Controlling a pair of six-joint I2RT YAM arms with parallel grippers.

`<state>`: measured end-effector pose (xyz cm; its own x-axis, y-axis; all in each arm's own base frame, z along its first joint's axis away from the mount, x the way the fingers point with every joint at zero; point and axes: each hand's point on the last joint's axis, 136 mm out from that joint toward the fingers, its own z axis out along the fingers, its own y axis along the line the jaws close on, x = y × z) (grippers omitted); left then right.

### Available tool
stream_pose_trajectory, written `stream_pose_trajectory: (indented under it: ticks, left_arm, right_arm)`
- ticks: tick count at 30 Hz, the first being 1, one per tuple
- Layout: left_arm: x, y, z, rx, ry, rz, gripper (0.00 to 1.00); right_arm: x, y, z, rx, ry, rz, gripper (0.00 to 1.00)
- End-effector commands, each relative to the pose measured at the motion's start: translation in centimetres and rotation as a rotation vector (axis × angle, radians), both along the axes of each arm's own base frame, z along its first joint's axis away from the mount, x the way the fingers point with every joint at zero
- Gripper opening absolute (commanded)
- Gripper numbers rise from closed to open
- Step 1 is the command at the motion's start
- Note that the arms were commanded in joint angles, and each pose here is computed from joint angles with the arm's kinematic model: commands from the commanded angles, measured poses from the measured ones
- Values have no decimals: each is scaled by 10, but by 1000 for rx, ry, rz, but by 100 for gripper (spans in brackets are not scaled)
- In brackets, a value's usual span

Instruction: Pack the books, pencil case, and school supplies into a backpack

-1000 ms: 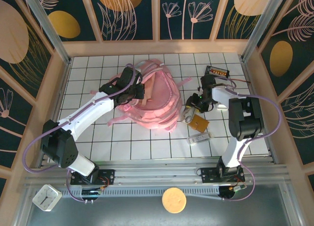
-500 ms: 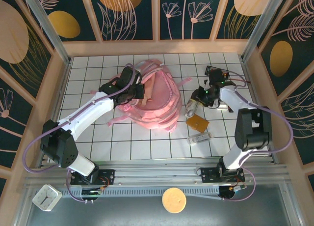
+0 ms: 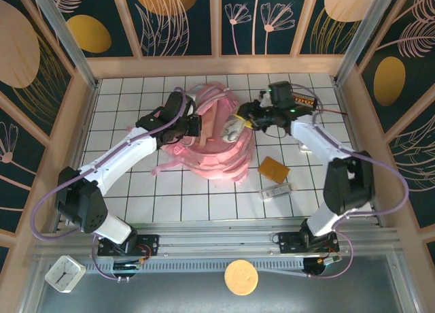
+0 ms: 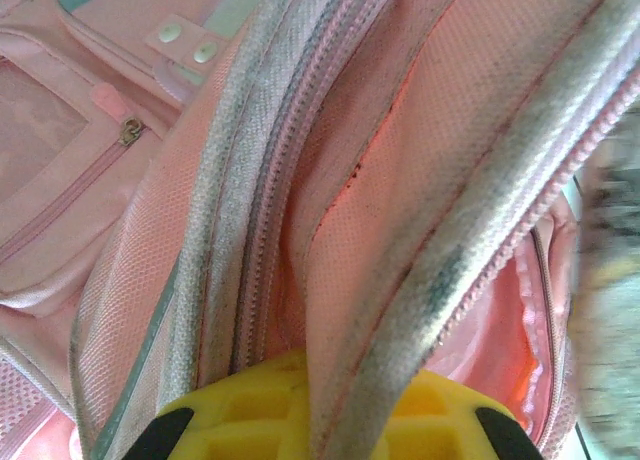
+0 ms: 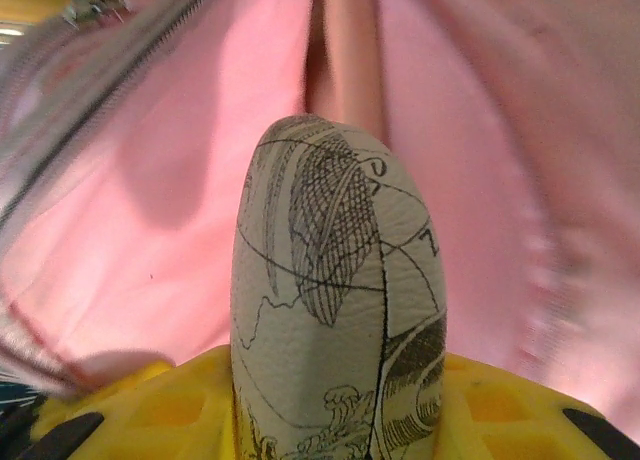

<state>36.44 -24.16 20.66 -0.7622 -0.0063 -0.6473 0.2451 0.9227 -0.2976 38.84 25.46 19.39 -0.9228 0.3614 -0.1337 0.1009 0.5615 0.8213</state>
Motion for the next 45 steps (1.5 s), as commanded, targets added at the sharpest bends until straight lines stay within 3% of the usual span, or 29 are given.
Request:
stream_pose_trajectory:
  ticks: [1, 7, 16, 19, 26, 29, 45]
  left_arm:
    - [8, -24, 73, -194, -178, -56, 0]
    - [8, -26, 86, -205, -221, -80, 0]
    - [5, -37, 96, -263, -241, -132, 0]
    - [3, -34, 91, -249, -240, -131, 0]
    - [3, -19, 75, -173, -237, -86, 0]
    - [4, -12, 70, -147, -240, -68, 0]
    - [3, -1, 56, -100, -233, -52, 0]
  right_arm:
    - [29, 32, 7, 144, 0, -25, 34]
    - [64, 67, -41, 241, 117, -107, 31]
    - [96, 114, -89, 155, 144, -205, 32]
    - [100, 123, -97, 128, 154, -180, 45]
    - [81, 120, -83, 79, 120, -66, 75]
    - [71, 114, -68, 57, 92, -6, 83]
    - [16, 26, 0, -14, -16, 39, 87]
